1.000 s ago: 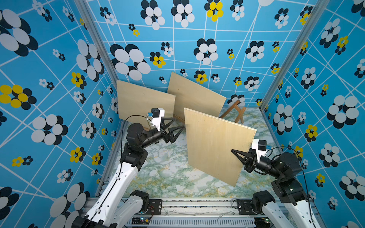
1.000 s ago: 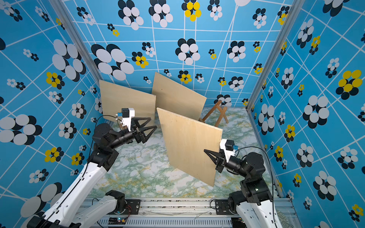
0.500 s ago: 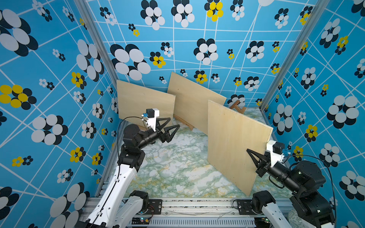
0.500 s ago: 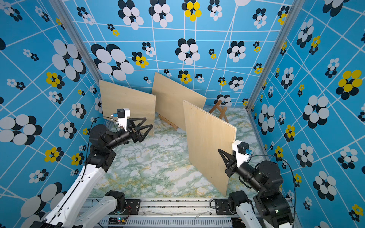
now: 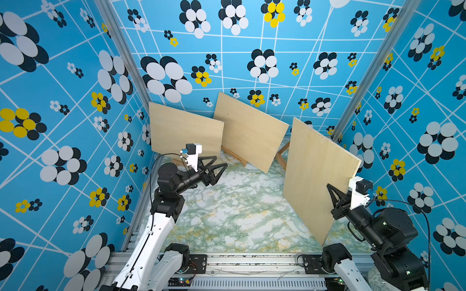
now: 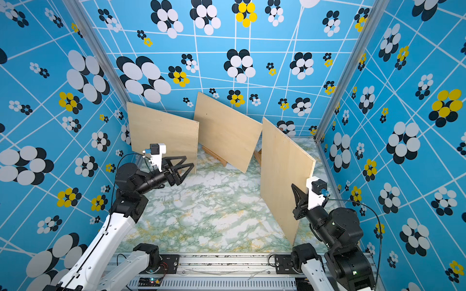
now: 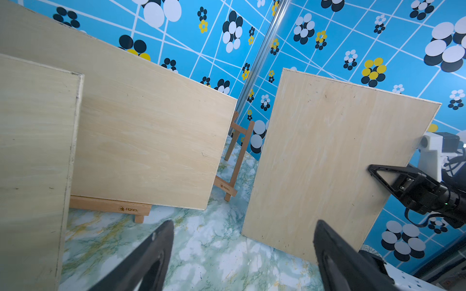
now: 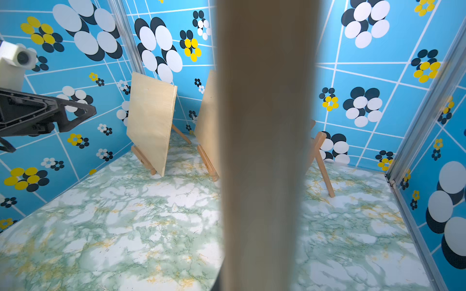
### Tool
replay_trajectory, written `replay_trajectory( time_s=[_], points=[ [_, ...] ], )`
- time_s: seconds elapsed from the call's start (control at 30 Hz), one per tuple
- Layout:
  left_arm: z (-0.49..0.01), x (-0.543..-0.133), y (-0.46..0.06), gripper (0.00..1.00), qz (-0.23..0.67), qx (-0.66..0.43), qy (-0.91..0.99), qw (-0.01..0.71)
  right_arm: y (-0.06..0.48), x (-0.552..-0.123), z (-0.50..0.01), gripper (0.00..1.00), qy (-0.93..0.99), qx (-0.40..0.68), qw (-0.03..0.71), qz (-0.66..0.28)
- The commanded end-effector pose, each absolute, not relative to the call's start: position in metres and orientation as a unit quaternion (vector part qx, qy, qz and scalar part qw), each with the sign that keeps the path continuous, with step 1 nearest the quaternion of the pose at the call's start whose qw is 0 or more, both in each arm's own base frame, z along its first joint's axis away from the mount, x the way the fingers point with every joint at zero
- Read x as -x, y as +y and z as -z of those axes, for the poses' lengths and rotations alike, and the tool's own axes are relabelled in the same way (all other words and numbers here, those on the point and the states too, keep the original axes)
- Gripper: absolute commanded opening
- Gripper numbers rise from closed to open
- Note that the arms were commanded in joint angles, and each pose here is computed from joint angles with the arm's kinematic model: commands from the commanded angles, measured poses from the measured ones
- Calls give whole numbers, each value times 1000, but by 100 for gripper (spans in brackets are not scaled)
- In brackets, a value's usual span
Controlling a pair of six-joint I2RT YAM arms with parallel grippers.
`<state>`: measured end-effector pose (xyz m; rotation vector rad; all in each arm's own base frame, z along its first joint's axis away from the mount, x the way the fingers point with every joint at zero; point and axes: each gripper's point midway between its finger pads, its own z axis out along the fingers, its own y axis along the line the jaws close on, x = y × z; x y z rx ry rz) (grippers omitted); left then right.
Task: Assemble the easel
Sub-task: Pick up the drawing board from the center of the board.
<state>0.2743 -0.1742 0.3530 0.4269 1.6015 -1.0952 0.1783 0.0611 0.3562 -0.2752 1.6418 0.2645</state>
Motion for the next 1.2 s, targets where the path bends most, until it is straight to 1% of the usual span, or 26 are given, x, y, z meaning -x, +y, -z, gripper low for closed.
replay_trajectory(
  time_s=[0.0,0.17,0.23,0.4,0.53,0.73,0.93,1.17],
  points=[
    [-325,-261,-197,88,480,-167,705,496,49,-190,-373,0,706,87,696,-92],
    [-275,-244,-253,88,532,-109,732,412,45,-203,-381,0,713,47,692,-104],
    [-254,-237,-275,87,536,-90,749,378,42,-209,-387,0,707,28,698,-108],
    [-220,-220,-329,87,562,-62,770,297,47,-224,-392,0,698,18,704,-127],
    [-197,-208,-367,87,597,-45,766,233,42,-230,-392,0,693,1,712,-116],
    [-163,-200,-408,87,647,-1,748,151,39,-240,-390,0,689,-15,716,-113],
    [-142,-196,-446,85,680,6,725,106,38,-244,-390,0,683,-25,720,-115],
    [-119,-199,-463,84,692,19,717,81,38,-248,-389,0,675,-38,725,-129]
  ],
)
